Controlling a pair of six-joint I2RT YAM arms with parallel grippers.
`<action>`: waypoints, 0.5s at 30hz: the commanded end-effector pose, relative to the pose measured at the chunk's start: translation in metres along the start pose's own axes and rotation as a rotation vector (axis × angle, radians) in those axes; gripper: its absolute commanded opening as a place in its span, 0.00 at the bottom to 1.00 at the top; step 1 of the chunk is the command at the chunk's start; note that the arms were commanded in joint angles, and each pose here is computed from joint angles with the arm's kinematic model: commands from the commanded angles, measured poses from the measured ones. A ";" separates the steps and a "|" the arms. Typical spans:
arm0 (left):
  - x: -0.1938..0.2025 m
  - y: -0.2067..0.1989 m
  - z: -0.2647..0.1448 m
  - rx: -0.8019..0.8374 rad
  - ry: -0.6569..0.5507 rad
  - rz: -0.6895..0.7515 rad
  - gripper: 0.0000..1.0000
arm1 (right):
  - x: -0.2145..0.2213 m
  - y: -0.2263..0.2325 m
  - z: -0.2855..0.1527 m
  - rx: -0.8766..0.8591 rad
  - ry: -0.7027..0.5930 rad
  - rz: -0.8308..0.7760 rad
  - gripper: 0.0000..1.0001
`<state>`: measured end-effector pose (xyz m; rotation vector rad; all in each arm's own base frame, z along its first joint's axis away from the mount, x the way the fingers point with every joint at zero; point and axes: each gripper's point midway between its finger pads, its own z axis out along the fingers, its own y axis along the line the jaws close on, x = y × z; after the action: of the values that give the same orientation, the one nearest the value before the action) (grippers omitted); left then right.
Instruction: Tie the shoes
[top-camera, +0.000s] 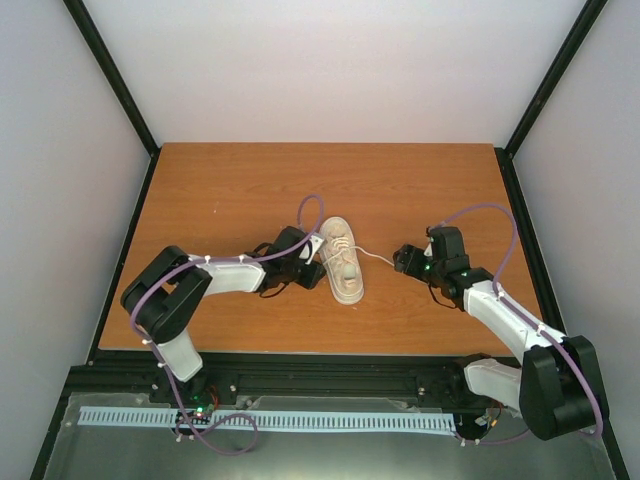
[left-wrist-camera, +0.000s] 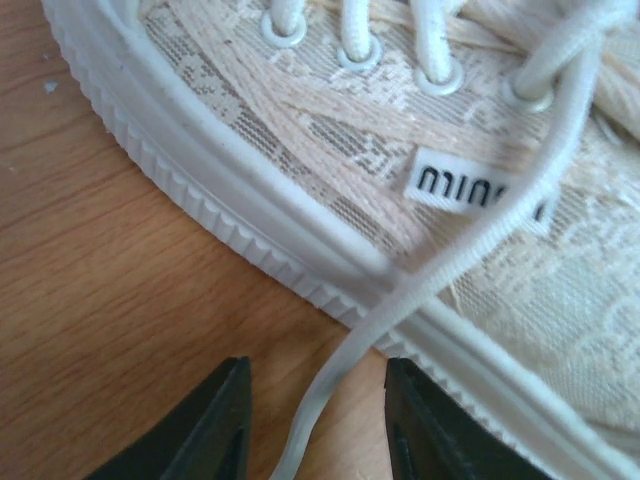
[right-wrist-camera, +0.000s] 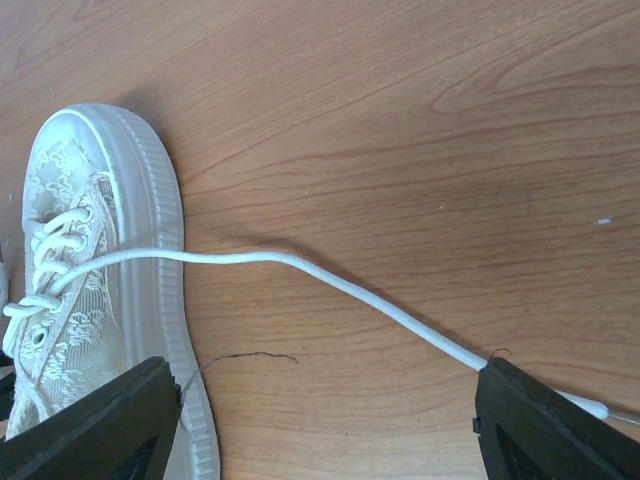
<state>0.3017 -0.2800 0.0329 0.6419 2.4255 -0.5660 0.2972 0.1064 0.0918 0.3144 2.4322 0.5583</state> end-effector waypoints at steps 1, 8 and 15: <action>-0.023 -0.006 0.006 0.024 -0.052 0.034 0.36 | 0.002 -0.005 0.002 -0.006 0.002 -0.014 0.81; -0.028 -0.004 0.005 0.015 -0.073 0.027 0.15 | -0.001 -0.022 0.002 0.045 -0.011 -0.007 0.81; -0.041 -0.002 -0.010 -0.015 -0.135 -0.006 0.01 | -0.004 -0.030 0.009 0.088 0.003 -0.090 0.81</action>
<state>0.3117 -0.2853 0.0343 0.6335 2.3998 -0.5592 0.2978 0.0861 0.0762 0.3181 2.4584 0.4699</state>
